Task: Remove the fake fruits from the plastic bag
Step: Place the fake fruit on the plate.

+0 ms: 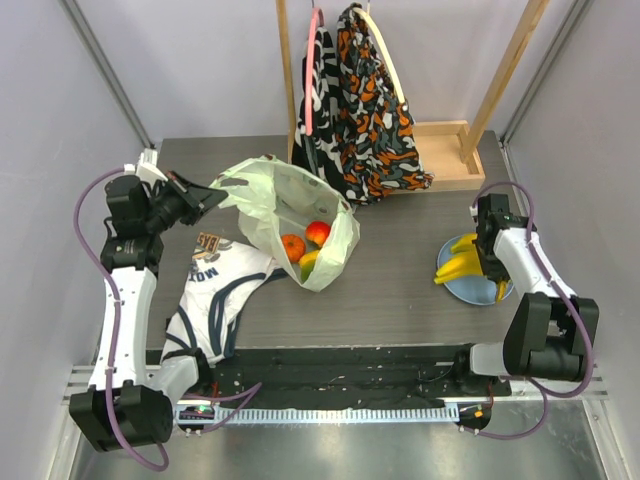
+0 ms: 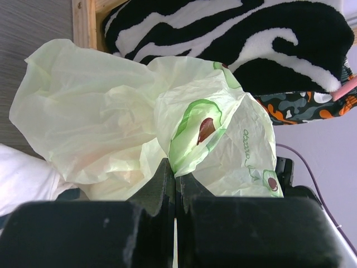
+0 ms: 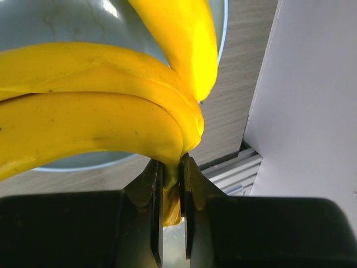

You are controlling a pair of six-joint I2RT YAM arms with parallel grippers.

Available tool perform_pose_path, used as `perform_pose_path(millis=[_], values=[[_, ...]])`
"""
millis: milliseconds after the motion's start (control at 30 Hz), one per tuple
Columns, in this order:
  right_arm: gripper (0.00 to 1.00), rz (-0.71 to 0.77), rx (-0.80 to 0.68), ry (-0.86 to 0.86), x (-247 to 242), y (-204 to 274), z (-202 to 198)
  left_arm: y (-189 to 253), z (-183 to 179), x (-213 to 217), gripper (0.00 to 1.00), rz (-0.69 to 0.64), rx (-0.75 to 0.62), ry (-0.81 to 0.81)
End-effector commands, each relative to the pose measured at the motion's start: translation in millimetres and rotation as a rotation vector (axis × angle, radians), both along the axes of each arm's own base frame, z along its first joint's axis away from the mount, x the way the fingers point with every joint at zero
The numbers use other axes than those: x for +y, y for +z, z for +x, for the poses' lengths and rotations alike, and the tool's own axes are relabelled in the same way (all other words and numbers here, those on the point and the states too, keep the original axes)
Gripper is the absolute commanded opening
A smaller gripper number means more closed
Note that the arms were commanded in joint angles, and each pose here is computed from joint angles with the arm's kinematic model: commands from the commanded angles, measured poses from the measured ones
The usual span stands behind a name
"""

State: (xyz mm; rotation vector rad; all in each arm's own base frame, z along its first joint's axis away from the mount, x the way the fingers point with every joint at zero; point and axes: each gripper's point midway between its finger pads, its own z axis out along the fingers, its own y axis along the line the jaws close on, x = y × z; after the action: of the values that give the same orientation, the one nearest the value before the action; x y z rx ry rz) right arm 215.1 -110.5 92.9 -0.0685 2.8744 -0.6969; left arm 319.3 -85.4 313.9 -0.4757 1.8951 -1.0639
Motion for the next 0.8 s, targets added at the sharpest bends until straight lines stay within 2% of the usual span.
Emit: perform_pose_path(millis=[0, 267, 500, 667, 700, 767], values=[[0.01, 0.036, -0.095, -0.025, 3.3, 9.0, 34.4, -2.1, 5.1, 2.9, 0.00, 0.017, -0.012, -0.001], [0.01, 0.032, -0.111, -0.077, 1.4, 4.1, 40.8, -6.1, 13.6, 3.4, 0.00, 0.013, 0.004, -0.004], [0.01, 0.090, -0.091, -0.205, -1.6, -4.9, 34.8, -10.7, 17.4, 5.2, 0.00, 0.012, 0.010, 0.004], [0.01, 0.051, -0.058, -0.216, -10.4, -6.4, 29.0, -9.8, 16.8, 4.8, 0.00, 0.020, 0.004, 0.001], [0.02, 0.056, -0.057, -0.215, -10.4, -7.1, 29.2, -9.3, 16.6, 4.8, 0.00, 0.020, 0.003, 0.001], [0.19, 0.083, -0.045, -0.203, -7.6, -9.0, 27.9, -11.3, 16.5, 5.0, 0.00, 0.020, 0.007, 0.002]])
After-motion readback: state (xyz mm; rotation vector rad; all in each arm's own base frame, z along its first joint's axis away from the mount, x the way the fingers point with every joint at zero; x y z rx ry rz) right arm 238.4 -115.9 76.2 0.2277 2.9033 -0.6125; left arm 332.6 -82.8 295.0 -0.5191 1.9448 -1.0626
